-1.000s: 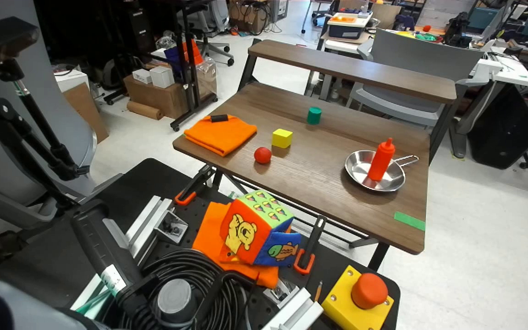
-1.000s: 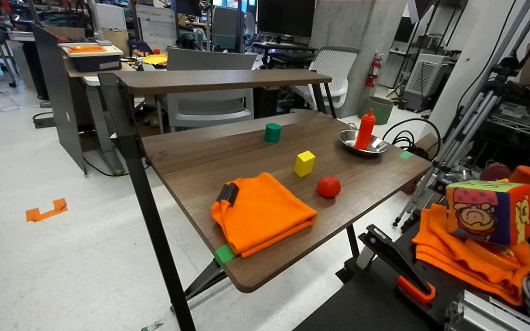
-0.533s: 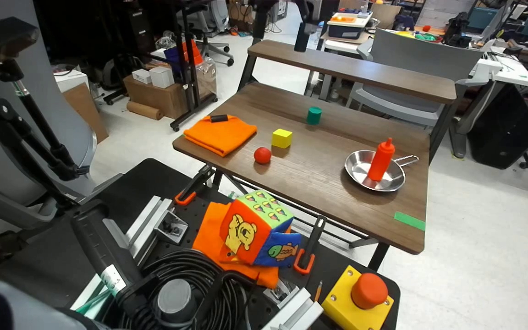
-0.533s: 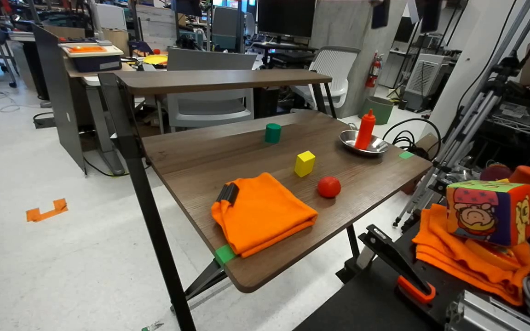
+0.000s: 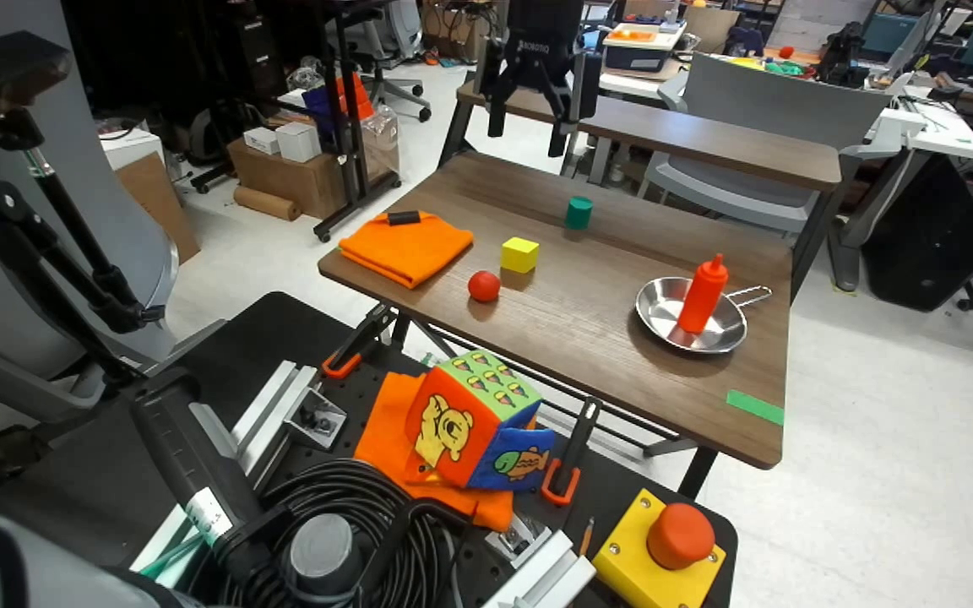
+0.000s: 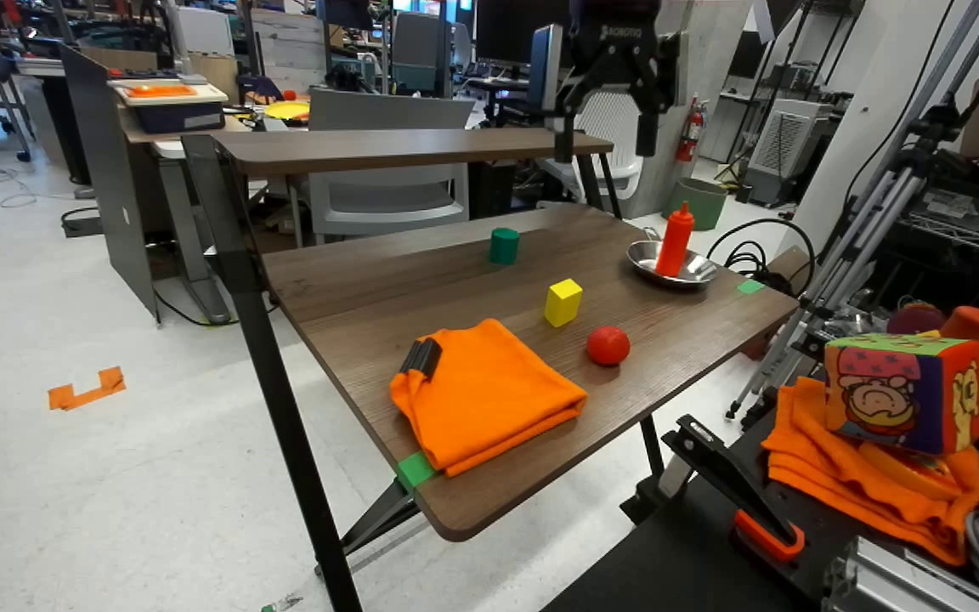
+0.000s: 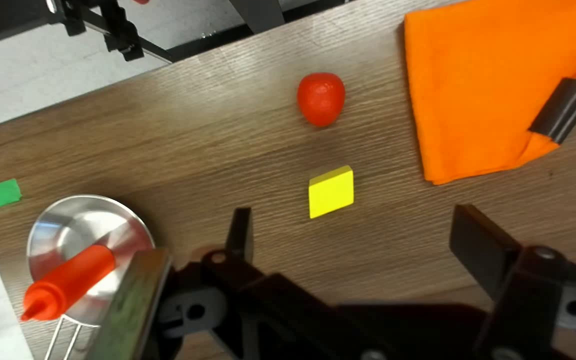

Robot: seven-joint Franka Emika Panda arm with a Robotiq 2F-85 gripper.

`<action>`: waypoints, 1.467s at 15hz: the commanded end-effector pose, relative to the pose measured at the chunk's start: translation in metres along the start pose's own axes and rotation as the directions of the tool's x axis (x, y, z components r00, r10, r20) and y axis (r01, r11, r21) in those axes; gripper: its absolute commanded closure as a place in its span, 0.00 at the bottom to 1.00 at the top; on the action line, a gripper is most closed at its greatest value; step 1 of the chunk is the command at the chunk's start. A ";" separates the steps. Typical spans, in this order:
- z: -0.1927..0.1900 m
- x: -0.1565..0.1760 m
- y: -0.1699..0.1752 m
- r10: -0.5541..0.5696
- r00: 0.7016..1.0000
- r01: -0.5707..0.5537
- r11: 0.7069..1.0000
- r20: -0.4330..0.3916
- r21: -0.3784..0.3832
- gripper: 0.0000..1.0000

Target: Move the yellow block forward

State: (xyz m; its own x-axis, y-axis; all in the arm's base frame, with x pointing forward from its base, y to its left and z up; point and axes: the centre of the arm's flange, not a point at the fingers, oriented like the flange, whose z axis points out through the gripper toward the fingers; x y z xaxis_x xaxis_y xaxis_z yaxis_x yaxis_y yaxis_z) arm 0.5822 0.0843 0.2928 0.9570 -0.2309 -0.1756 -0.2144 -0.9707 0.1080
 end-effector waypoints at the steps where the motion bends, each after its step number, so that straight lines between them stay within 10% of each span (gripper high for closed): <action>1: 0.024 0.029 -0.022 0.000 0.999 0.000 1.000 -0.050 -0.002 0.00; 21: 0.154 0.059 -0.049 0.007 1.000 -0.008 0.986 -0.008 -0.166 0.00; 22: 0.157 0.059 -0.049 0.010 1.000 -0.010 0.986 -0.001 -0.169 0.25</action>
State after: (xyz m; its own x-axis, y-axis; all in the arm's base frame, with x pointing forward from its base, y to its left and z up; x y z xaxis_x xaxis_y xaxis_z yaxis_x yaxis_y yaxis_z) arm 0.6115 0.1065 0.1308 0.9567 -0.2372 -0.1684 -0.1943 -0.9518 0.2373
